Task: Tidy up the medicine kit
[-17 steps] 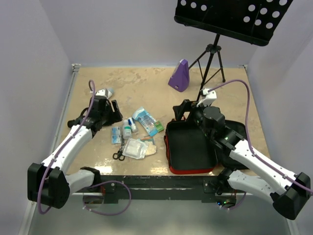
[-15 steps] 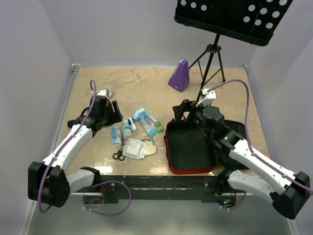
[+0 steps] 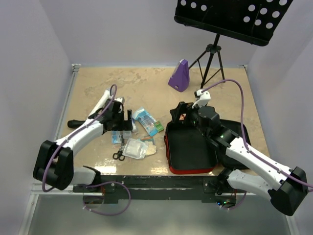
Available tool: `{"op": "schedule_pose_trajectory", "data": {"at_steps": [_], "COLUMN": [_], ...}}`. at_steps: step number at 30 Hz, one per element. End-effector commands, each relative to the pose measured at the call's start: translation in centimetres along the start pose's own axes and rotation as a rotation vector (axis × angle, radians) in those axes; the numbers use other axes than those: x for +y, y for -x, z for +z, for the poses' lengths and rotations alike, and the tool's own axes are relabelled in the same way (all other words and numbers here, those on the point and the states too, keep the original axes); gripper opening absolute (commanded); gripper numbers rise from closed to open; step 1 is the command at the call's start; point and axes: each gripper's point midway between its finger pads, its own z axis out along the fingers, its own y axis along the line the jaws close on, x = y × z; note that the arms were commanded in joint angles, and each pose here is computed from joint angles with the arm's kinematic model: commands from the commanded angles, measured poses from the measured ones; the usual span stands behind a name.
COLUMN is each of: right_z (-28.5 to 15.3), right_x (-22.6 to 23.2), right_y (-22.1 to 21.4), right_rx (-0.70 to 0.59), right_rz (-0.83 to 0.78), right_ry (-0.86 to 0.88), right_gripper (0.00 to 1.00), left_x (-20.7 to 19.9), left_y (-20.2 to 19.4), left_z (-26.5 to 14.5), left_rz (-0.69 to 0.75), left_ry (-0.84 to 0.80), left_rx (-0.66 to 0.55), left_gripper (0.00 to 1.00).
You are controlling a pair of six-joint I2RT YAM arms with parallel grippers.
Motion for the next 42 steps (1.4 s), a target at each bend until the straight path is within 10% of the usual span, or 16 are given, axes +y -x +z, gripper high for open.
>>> {"op": "schedule_pose_trajectory", "data": {"at_steps": [1, 27, 31, 42], "right_z": [-0.1, -0.3, -0.5, -2.4], "right_x": [0.4, 0.1, 0.3, 1.7], "right_y": [0.5, -0.5, 0.1, 4.3], "right_rx": [-0.020, -0.003, -0.012, -0.070], "right_rz": [-0.005, -0.004, 0.003, 0.020], "right_ry": [0.021, 0.026, 0.031, 0.047], "right_gripper": [0.98, 0.98, 0.98, 0.98], "left_x": [0.9, 0.6, -0.1, -8.7], "left_y": [0.9, -1.0, 1.1, 8.5], "left_z": [0.4, 3.2, 1.7, -8.9], "left_rz": [0.013, 0.087, 0.090, 0.198], "left_ry": [0.069, 0.056, 0.028, -0.370], "left_rx": [0.005, 0.111, 0.025, -0.308], "left_gripper": [0.92, 0.56, 0.40, 0.36]}}
